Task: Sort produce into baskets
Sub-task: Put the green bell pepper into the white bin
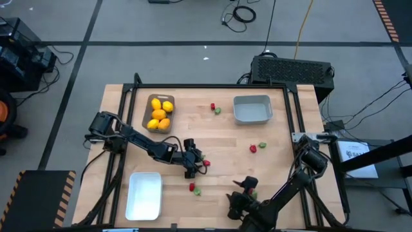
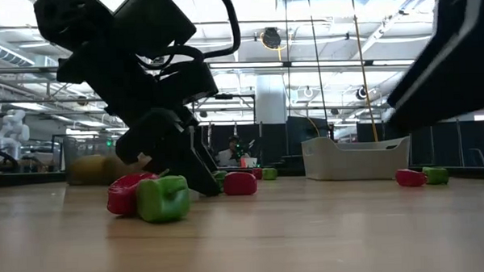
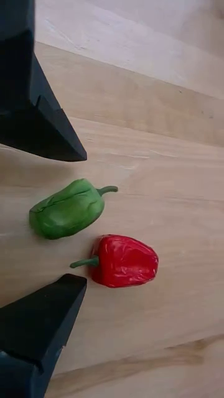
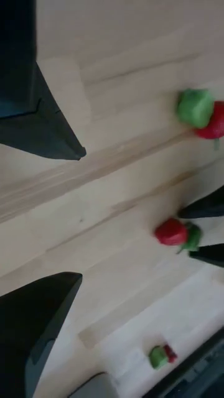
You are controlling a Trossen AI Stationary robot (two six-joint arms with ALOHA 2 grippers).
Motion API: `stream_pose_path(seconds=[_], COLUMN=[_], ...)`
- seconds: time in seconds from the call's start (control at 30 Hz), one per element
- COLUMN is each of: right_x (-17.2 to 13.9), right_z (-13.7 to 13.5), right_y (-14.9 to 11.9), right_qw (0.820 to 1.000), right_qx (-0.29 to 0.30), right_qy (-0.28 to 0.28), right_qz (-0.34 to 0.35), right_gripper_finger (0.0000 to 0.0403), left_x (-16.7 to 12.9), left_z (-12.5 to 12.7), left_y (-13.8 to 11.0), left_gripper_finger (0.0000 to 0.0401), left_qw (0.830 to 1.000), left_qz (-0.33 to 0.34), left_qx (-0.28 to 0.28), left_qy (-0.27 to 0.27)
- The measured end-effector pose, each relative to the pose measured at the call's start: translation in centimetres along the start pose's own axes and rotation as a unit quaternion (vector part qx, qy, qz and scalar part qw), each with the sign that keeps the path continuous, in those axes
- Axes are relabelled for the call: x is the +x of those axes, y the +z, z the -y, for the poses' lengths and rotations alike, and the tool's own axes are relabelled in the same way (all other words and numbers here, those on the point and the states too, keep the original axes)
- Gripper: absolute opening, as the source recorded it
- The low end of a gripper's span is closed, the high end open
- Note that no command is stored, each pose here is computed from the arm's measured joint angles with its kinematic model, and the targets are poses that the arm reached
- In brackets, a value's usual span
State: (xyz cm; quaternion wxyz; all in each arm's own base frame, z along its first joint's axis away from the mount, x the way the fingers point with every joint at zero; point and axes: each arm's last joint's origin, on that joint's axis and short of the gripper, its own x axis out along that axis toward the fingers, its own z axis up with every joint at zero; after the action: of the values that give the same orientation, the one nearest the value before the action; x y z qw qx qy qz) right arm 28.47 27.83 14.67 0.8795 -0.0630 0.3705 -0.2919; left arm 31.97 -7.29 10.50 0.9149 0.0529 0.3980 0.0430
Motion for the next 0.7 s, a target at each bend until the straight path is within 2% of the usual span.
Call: stream_pose_path(seconds=[0.33,0.7], right_x=[-0.01,-0.01], right_z=[-0.50,-0.62], right_y=[0.23,0.28], right_qw=[1.000,1.000], right_qx=[-0.004,0.001], right_qy=[0.017,0.021], right_qz=[0.011,0.013], right_gripper_finger=[0.0297,0.0297], left_x=[0.02,0.04], left_z=[0.00,0.11], left_y=[-0.06,-0.15], left_gripper_finger=[0.0324,0.0221], left_qw=[1.000,1.000], left_qz=[-0.003,-0.007], left_qx=[0.000,-0.011], left_qy=[-0.001,-0.013])
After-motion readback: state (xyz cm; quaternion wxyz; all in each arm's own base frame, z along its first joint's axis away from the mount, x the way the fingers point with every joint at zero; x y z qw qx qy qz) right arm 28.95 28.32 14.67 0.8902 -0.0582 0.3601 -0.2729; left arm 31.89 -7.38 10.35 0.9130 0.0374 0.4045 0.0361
